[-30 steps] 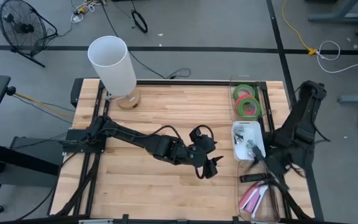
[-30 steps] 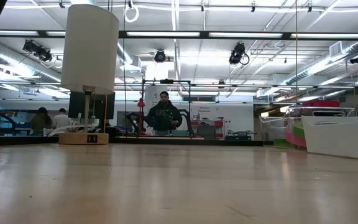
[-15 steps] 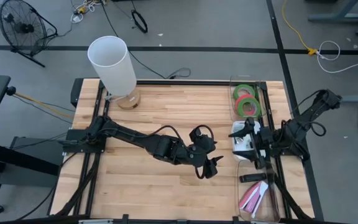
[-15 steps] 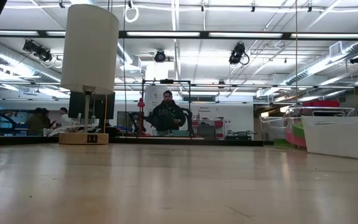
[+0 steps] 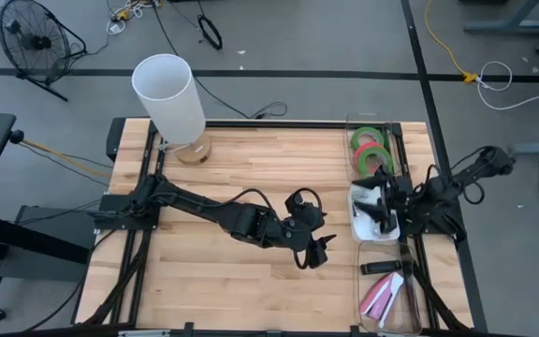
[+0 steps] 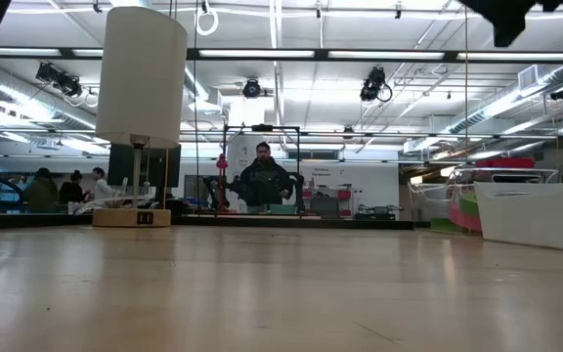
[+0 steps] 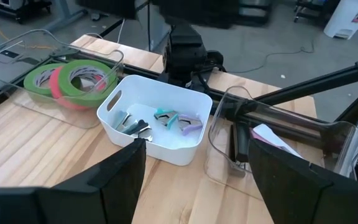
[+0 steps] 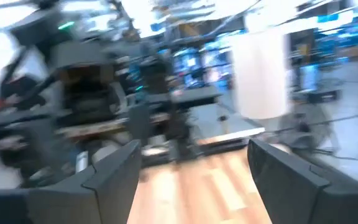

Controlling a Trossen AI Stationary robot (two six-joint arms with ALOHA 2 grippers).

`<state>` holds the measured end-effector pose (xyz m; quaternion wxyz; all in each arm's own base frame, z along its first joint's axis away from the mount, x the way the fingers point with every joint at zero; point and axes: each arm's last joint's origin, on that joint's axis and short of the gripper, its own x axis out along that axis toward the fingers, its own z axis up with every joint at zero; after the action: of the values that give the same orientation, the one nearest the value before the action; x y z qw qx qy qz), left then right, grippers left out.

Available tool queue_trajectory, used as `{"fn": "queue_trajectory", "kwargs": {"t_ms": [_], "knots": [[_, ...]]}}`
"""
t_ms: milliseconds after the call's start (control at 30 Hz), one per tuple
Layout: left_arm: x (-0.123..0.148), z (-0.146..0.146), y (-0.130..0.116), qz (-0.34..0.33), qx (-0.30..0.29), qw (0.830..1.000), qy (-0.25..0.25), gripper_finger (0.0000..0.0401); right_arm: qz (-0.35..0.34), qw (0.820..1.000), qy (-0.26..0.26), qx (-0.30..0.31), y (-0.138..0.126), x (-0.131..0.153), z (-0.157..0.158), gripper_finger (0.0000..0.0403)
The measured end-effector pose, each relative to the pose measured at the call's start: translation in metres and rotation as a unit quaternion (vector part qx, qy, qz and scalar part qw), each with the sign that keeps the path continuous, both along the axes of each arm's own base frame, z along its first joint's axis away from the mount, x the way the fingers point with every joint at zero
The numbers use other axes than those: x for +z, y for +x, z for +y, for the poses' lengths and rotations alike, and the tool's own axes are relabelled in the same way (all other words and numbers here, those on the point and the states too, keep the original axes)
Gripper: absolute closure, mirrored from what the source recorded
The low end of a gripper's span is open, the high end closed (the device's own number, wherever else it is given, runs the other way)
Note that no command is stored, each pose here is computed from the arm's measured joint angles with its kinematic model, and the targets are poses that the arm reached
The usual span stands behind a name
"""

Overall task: Pick and place Stapler, Stapler remover, tape
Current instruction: Return to Home Position

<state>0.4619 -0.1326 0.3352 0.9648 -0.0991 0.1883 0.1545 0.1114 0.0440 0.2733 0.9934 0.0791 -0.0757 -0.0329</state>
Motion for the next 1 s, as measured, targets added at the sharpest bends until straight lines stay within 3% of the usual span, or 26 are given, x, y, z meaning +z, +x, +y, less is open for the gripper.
{"fn": "queue_trajectory", "kwargs": {"t_ms": [233, 400, 567, 833, 1000], "knots": [[0.0, 0.0, 0.0, 0.0, 0.0, 1.0, 0.0, 0.012, -0.01, 0.997, 0.017, -0.07, -0.011, -0.034, -0.013, 0.0112], [0.0, 0.003, 0.001, 0.003, -0.014, 1.0, -0.009, 0.012, -0.025, 0.996, 0.028, -0.078, -0.016, -0.079, -0.016, 0.0112], [0.0, 0.009, 0.003, 0.004, -0.014, 1.0, -0.013, 0.012, 0.071, 0.994, -0.022, -0.083, -0.019, -0.103, -0.018, 0.0112], [0.0, 0.009, 0.003, 0.003, -0.011, 1.0, -0.012, 0.012, 0.011, 0.993, 0.011, -0.114, -0.022, -0.092, -0.027, 0.0112], [0.0, 0.009, 0.003, 0.004, -0.014, 1.0, -0.013, 0.012, 0.007, 0.988, 0.012, -0.151, -0.021, -0.091, -0.034, 0.0112]]}}
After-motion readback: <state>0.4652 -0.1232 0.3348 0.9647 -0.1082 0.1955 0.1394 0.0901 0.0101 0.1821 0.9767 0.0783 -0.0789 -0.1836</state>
